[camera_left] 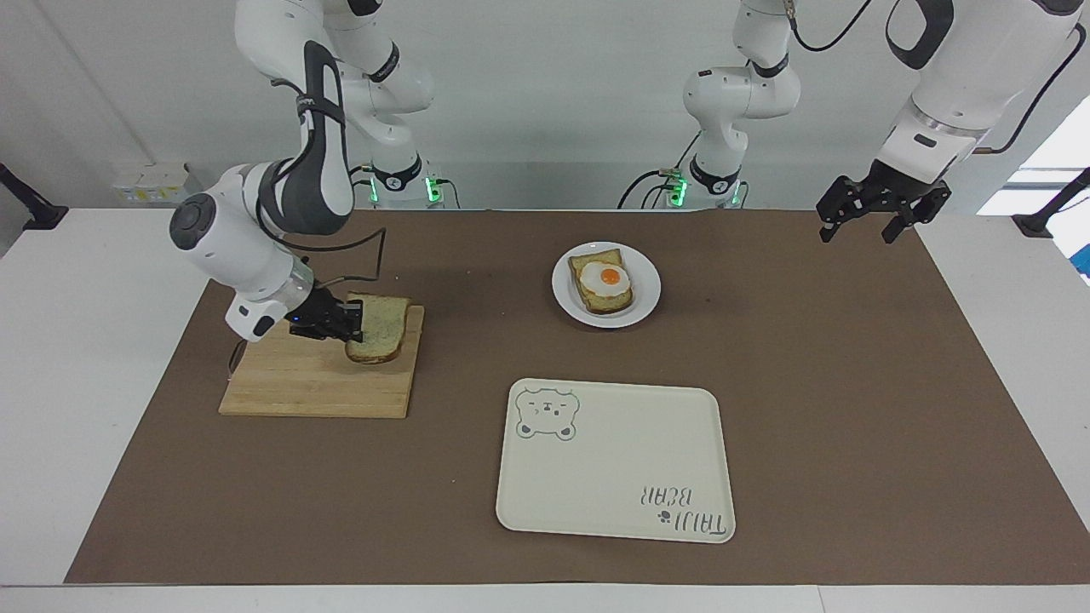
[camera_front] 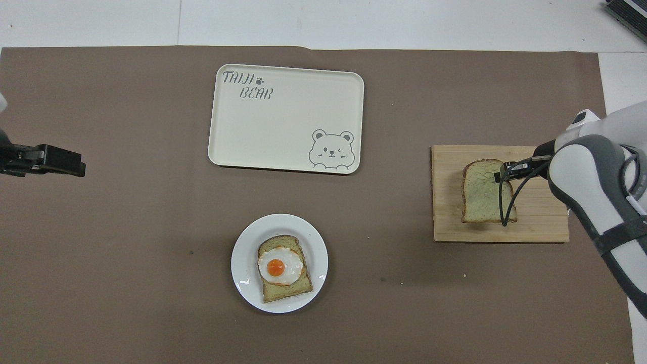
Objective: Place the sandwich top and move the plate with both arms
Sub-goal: 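Lift the bread slice off the cutting board with the right gripper, then carry the bread slice over the egg toast and lower it on top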
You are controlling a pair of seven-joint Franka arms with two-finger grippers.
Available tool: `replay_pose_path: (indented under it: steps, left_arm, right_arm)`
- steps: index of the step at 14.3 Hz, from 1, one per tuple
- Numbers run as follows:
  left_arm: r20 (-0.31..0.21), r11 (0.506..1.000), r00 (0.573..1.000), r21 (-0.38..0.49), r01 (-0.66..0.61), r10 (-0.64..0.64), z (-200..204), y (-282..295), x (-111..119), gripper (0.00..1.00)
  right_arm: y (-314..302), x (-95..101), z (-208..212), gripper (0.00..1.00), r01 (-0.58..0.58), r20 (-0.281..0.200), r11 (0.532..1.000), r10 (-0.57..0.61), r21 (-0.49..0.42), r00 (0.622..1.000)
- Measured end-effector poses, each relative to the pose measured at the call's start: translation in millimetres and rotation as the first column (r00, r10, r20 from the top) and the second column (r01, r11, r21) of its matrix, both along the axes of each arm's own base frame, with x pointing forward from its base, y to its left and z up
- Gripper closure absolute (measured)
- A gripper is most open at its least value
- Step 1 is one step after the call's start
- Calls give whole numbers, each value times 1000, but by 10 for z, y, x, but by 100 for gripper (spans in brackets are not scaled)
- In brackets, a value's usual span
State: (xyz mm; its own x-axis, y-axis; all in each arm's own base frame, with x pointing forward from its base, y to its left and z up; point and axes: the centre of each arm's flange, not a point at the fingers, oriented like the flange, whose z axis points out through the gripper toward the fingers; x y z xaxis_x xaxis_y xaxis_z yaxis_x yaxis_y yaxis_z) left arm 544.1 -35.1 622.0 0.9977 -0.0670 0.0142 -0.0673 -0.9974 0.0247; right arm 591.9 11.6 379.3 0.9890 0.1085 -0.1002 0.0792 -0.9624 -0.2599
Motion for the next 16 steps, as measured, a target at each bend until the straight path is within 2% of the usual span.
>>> replay_pose_path:
  steps: [7,11,14,16]
  left_arm:
    - [0,1000,1000,0,0,0,0,0,0,0]
    - [0,1000,1000,0,0,0,0,0,0,0]
    - [0,1000,1000,0,0,0,0,0,0,0]
    - [0,1000,1000,0,0,0,0,0,0,0]
  right_arm:
    - [1174,-151,-17,85,-30,-49,999,29,-21,998]
    - [1840,-334,-28,85,-45,-82,994,54,97,995]
    - [2341,-514,-11,85,-10,-121,992,26,129,992]
    - [2782,-693,-24,85,-4,-124,993,19,118,992]
